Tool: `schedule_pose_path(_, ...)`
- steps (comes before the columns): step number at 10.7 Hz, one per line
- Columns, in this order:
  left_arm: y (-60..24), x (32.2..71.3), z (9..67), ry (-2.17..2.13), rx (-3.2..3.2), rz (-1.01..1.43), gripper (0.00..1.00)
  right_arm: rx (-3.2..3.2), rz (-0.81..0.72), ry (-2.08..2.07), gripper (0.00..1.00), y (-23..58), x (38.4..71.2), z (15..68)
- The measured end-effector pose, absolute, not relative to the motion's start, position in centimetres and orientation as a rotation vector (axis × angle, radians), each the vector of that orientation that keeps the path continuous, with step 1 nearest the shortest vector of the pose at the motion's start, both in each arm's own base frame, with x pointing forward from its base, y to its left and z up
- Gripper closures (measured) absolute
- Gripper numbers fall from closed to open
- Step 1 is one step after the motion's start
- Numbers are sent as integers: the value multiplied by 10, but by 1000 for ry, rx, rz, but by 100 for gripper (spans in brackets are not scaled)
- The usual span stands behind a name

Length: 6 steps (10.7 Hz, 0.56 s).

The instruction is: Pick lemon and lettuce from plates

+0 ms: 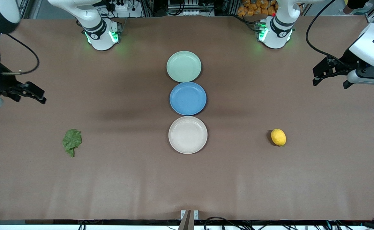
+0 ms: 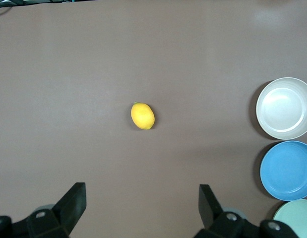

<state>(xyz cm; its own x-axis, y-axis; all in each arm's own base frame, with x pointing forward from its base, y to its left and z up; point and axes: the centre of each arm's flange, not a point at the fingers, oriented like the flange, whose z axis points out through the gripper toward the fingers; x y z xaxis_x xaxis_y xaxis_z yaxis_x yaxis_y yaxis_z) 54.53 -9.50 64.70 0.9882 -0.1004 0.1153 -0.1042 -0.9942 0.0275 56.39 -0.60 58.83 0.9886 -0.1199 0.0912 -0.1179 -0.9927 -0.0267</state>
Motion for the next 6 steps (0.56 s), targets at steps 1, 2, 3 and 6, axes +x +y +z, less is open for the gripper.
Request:
schedule_pose_path(1,-95,545,647,-159,3099,177,0,-3112,-132,200,0,-12,561,605)
schedule_pose_path(2,-95,545,647,-159,3099,177,0,-3112,-121,214,0,-17,557,619)
schedule_pose_path(3,-95,545,647,-159,3099,177,0,-3112,-113,230,0,-23,555,628)
schedule_pose_path(6,-95,545,647,-159,3099,177,0,-3109,-148,252,0,-31,551,653)
